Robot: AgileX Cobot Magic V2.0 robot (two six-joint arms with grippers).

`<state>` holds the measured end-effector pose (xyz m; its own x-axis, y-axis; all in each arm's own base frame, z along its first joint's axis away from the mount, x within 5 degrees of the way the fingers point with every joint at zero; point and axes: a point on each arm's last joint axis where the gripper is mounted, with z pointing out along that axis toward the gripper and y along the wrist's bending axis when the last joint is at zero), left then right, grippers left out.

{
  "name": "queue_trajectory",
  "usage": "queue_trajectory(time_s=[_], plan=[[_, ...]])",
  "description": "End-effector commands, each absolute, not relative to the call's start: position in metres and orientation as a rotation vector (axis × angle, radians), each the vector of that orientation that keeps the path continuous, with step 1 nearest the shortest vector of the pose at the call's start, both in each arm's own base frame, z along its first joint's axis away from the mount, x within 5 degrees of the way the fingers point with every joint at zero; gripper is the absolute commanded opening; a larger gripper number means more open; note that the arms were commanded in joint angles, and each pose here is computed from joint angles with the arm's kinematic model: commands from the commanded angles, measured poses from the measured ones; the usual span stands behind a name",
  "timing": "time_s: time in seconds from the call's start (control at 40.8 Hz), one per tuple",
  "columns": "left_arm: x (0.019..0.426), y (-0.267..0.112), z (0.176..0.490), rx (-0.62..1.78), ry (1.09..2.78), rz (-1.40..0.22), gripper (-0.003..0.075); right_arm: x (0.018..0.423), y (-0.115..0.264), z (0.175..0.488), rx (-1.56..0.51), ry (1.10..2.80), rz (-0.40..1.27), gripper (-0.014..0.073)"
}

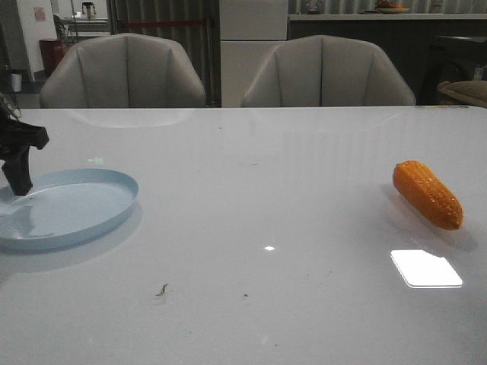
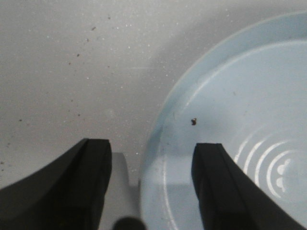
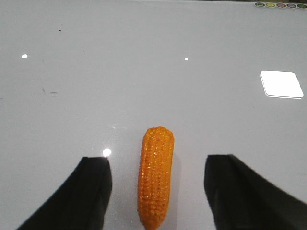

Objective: Place corn on plate with both arms
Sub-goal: 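Grasp the rim of the light blue plate with the left gripper, then lift the plate with the left gripper and carry it toward the table center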

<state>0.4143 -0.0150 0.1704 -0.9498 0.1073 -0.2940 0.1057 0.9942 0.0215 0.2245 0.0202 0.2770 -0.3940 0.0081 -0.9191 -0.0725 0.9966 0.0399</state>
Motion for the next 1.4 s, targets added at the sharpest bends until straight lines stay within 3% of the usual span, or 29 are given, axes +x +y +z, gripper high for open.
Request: queue_trajectory(time_s=[0.0, 0.098, 0.221, 0.294, 0.54, 0.785, 0.908, 1.104, 1.227, 1.374], plan=[[0.42, -0.014, 0.194, 0.135, 2.749, 0.008, 0.043, 0.228, 0.02, 0.297, -0.035, 1.861, 0.085, 0.0528], [0.42, -0.015, 0.192, 0.13, 2.754, 0.001, 0.0395, 0.228, 0.02, 0.297, -0.035, 1.862, 0.085, 0.0528], [0.42, -0.015, 0.192, 0.13, 2.758, 0.001, 0.0169, 0.228, 0.02, 0.297, -0.035, 1.862, 0.085, 0.0528], [0.42, -0.015, 0.192, 0.13, 2.755, 0.001, 0.0089, 0.228, 0.02, 0.297, -0.035, 1.862, 0.085, 0.0528], [0.425, -0.015, 0.203, 0.13, 2.748, 0.001, 0.0103, 0.228, 0.02, 0.297, -0.035, 1.863, 0.085, 0.0528], [0.445, -0.019, 0.269, 0.1, 2.641, -0.059, 0.0103, 0.228, 0.02, 0.297, -0.035, 1.863, 0.085, 0.0528], [0.453, -0.028, 0.307, 0.048, 2.531, -0.213, 0.0103, 0.228, 0.02, 0.297, -0.035, 1.863, 0.085, 0.0528], [0.456, -0.06, 0.354, -0.019, 2.351, -0.591, 0.0103, 0.228, 0.02, 0.297, -0.035, 1.863, 0.085, 0.0528], [0.452, -0.085, 0.359, 0.008, 2.335, -0.712, 0.0103, 0.228, 0.02, 0.297, -0.035, 1.863, 0.085, 0.0528], [0.444, -0.118, 0.348, 0.09, 2.383, -0.747, 0.0103, 0.228, 0.02, 0.297, -0.035, 1.864, 0.085, 0.0528]])
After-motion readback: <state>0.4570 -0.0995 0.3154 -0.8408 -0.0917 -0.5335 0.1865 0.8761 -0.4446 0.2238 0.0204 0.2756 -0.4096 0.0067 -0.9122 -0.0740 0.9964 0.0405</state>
